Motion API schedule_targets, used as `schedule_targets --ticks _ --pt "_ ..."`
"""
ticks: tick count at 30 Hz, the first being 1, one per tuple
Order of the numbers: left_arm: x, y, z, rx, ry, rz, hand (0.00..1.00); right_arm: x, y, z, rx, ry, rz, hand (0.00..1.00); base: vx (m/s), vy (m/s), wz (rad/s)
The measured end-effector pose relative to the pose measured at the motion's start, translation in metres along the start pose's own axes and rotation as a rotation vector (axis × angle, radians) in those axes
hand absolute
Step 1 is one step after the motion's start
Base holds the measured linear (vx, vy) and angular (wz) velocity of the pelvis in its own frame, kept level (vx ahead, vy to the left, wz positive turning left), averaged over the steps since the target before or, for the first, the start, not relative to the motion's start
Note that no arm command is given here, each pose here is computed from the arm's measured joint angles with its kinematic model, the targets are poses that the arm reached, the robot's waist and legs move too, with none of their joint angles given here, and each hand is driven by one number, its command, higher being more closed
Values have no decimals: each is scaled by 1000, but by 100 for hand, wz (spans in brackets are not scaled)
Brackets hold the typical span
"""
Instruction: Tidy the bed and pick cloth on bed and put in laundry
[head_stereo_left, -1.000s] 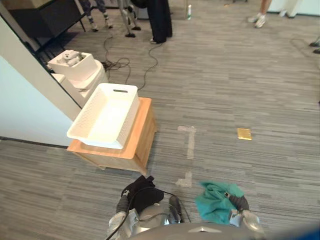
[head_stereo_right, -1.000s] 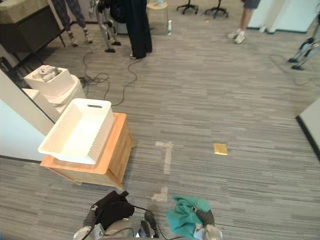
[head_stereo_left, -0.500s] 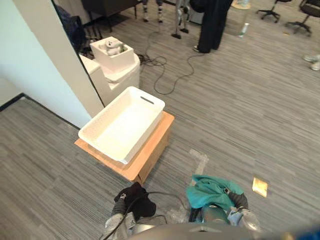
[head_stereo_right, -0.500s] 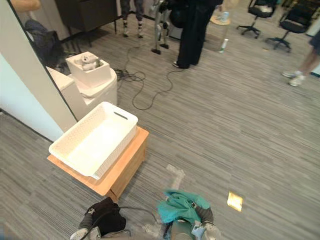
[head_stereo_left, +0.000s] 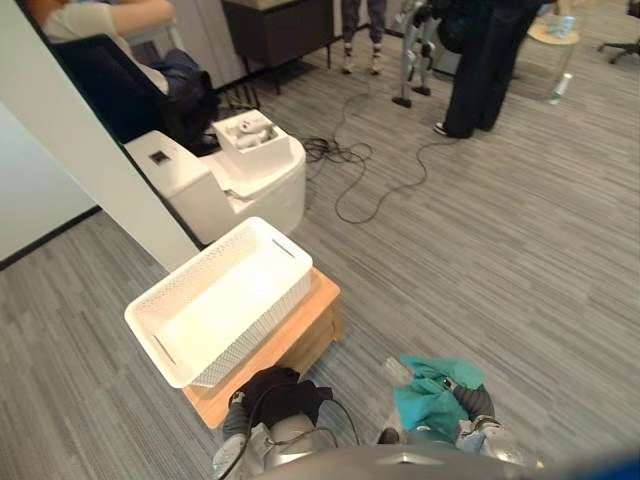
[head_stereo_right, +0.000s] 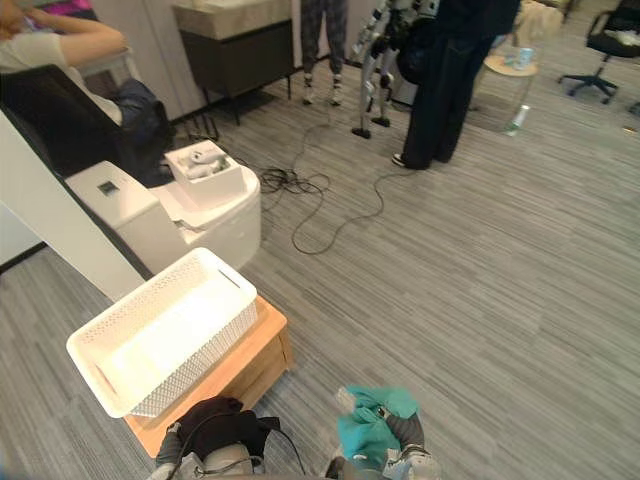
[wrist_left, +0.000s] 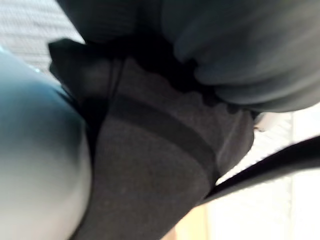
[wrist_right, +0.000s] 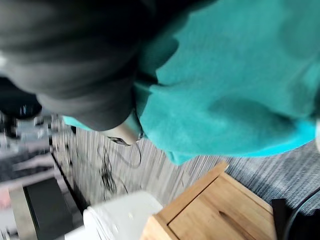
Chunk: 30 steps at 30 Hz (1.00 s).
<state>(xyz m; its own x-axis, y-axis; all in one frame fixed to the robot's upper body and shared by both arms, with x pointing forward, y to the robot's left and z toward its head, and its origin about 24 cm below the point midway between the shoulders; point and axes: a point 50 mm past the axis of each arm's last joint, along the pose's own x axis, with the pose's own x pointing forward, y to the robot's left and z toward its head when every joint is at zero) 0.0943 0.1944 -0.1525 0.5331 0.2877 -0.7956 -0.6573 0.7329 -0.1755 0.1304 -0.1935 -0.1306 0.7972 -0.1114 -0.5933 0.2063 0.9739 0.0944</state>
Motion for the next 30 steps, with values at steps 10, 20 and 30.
schedule_targets --ticks 10,20,30 --pt "2 10 6 147 43 -54 100 10 -38 73 -58 -334 -37 100 287 119 109" --pt "1 2 1 239 59 -97 100 2 0 56 0 -308 -95 100 144 -149 115" --pt "-2 1 10 250 -9 -120 100 -20 -3 96 6 -517 -214 100 8 18 15"
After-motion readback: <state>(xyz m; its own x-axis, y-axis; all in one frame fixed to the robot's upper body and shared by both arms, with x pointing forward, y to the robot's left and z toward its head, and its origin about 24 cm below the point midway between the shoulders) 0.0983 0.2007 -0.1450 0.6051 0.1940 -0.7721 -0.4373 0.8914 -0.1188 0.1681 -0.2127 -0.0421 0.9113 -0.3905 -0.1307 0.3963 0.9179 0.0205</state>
